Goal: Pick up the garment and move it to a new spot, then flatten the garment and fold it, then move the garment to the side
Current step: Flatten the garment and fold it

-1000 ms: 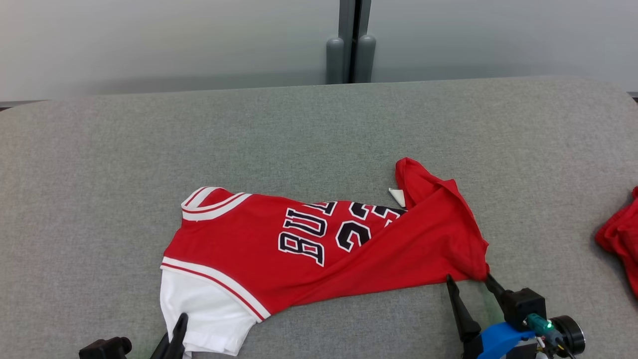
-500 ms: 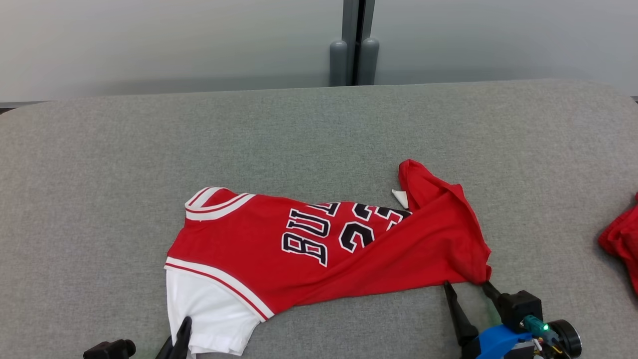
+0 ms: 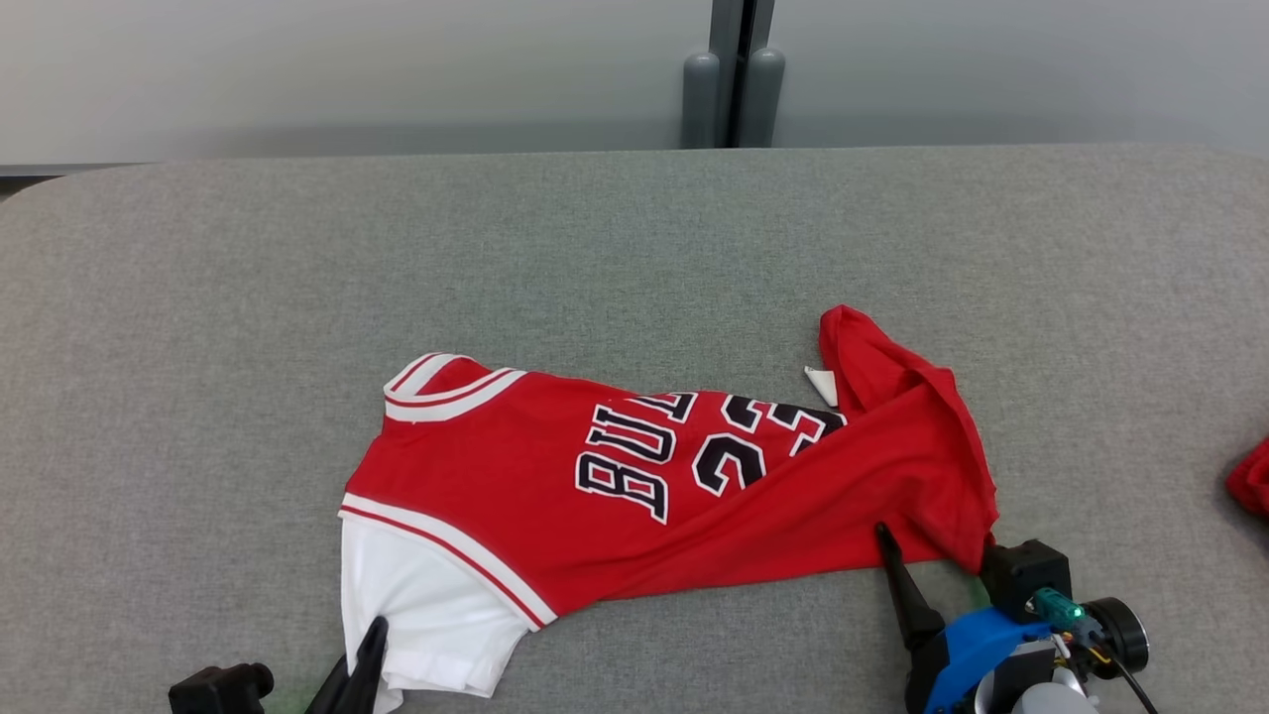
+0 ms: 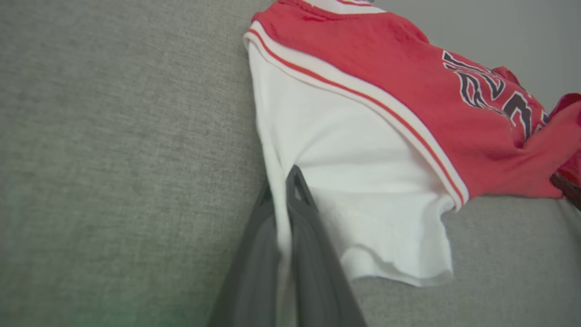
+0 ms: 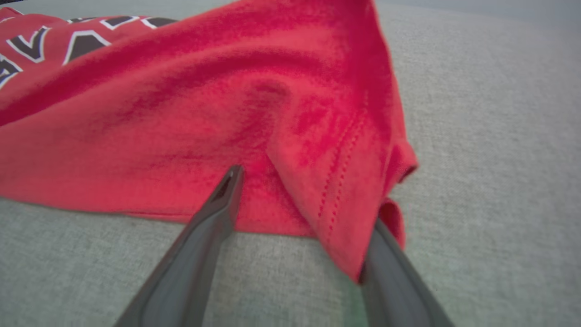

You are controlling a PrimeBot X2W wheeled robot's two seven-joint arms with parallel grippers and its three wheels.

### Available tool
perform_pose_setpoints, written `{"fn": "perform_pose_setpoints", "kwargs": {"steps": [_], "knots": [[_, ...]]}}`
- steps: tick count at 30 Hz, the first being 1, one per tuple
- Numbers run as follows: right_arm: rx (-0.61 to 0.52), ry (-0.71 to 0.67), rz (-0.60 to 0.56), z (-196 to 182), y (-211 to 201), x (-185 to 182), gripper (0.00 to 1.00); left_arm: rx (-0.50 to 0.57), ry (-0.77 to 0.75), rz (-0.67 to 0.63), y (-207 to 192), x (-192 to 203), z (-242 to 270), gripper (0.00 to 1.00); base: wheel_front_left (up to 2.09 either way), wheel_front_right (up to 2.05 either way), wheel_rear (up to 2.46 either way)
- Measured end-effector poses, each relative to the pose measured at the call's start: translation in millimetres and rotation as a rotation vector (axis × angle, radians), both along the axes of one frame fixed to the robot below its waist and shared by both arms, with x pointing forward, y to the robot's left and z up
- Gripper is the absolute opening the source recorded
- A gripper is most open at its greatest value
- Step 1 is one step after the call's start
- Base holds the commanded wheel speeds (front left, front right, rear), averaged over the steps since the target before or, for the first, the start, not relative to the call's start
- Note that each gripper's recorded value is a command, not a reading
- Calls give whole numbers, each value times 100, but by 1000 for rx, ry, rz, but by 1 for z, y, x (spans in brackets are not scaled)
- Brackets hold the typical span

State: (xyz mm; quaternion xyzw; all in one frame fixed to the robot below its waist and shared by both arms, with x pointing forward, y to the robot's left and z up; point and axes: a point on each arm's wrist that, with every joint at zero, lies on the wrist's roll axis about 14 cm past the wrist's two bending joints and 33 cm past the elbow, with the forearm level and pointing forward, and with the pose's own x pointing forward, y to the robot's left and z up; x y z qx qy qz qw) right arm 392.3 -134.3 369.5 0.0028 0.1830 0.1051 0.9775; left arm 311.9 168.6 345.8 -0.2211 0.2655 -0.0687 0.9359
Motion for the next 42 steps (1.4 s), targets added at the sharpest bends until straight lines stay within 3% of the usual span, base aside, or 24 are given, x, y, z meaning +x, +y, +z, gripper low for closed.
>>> {"fn": "perform_pose_setpoints", "kwargs": {"steps": [2, 3, 4, 5, 12, 16, 25, 33, 37, 42], "knots": [[-6, 11, 7, -3, 1, -2, 98, 0, 1, 1, 0, 0, 0, 0, 0, 0, 0], [-7, 14, 9, -4, 2, -2, 68, 0, 1, 3, 1, -1, 0, 0, 0, 0, 0], [-8, 17, 11, -5, 2, -3, 25, 0, 1, 3, 1, -1, 0, 0, 0, 0, 0], [-10, 18, 10, -5, 1, -4, 0, 0, 1, 3, 1, -1, 0, 0, 0, 0, 0], [49, -9, -1, 5, 7, -14, 0, -15, -51, -12, -8, 5, 14, 0, 0, 0, 0], [126, -110, 3, 39, 18, -11, 0, -33, -184, -29, -17, 26, 50, 0, 0, 0, 0], [287, -454, -1, 162, 24, 17, 0, 9, -676, -61, -11, 85, 202, 0, 0, 0, 0], [329, -735, 16, 268, 18, 36, 0, 113, -1077, -76, 12, 103, 348, 0, 0, 0, 0], [314, -766, 24, 290, 17, 48, 0, 141, -1116, -93, 17, 110, 367, 0, 0, 0, 0], [222, -706, 27, 280, 14, 85, 0, 159, -985, -168, 11, 154, 329, 0, 0, 0, 0]]}}
